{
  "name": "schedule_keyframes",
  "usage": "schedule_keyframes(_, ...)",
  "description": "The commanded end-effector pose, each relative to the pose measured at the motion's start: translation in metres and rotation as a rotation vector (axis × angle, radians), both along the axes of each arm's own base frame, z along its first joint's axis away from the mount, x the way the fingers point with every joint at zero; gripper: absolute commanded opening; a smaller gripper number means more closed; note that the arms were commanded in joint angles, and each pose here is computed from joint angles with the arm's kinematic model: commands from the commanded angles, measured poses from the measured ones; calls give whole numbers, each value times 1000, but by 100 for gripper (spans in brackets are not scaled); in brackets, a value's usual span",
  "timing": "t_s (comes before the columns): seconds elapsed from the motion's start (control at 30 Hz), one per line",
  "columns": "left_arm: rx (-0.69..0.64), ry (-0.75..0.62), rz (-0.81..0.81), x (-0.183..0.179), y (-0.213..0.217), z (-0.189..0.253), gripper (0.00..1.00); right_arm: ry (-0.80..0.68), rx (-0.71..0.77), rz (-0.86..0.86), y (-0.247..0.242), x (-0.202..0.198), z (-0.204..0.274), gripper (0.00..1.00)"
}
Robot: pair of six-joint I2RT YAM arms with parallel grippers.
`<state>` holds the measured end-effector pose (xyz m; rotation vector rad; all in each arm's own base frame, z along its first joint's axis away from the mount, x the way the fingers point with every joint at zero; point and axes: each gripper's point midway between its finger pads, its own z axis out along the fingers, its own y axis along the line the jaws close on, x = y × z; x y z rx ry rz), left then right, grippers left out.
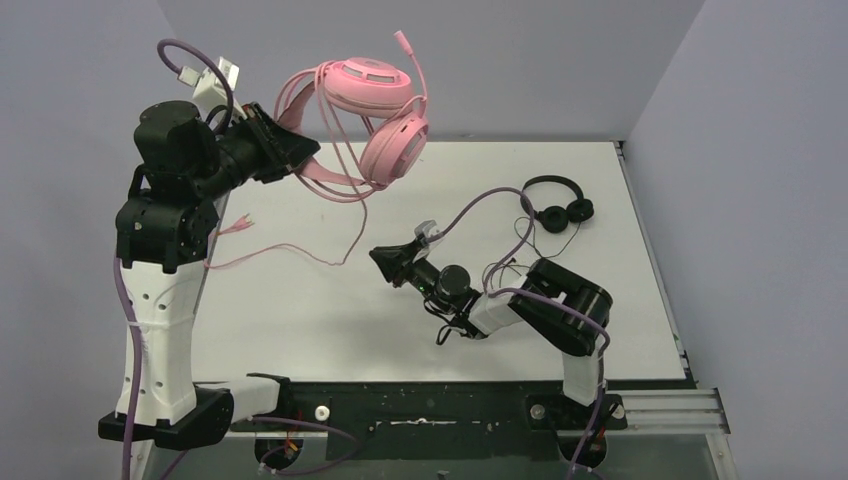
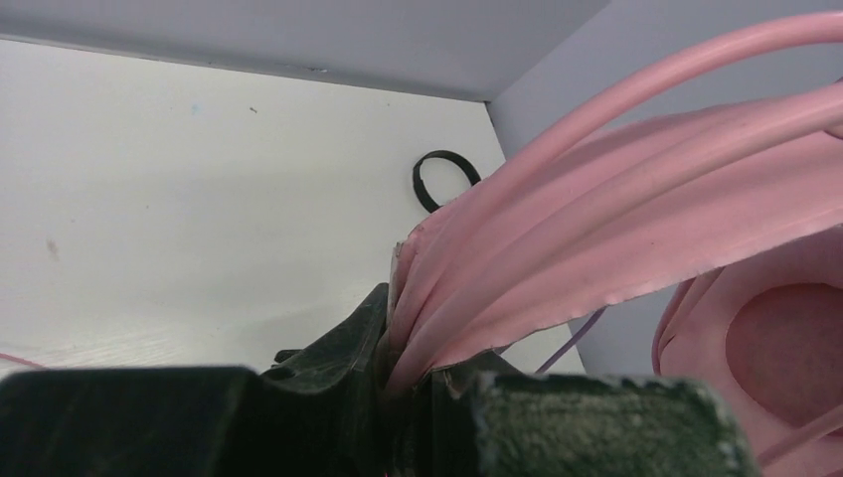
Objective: Wrap the headphones
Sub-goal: Wrap the headphones cable around the headphones.
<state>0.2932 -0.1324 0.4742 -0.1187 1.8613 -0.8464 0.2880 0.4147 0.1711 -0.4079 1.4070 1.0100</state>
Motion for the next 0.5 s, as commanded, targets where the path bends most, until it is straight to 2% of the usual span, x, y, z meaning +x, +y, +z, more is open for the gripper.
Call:
schedule_keyframes(0.0, -106, -177, -28, -12, -5, 62, 0, -76, 144, -58, 8, 15, 37, 16)
schedule_keyframes(0.1, -89, -170, -23, -10, -4, 60, 0, -82, 141, -22, 15, 12, 36, 24)
schedule_keyframes(0.13, -78, -158, -18, -8, -3, 57, 0, -84, 129, -13, 12, 10, 33, 30)
schedule_keyframes(0.2, -62, -146, -10, -6, 0, 55, 0, -88, 85, 1, 2, 1, 23, 50)
schedule_keyframes(0.33, -10, -122, 16, -5, 6, 47, 0, -90, -41, 75, -18, -24, 0, 73)
schedule_keyframes(0.4, 19, -110, 39, -4, 11, 42, 0, -86, -92, 141, -13, -38, -3, 91)
schedule_keyframes(0.47, 31, -106, 51, -3, 14, 40, 0, -136, -108, 194, -2, -54, 8, 95)
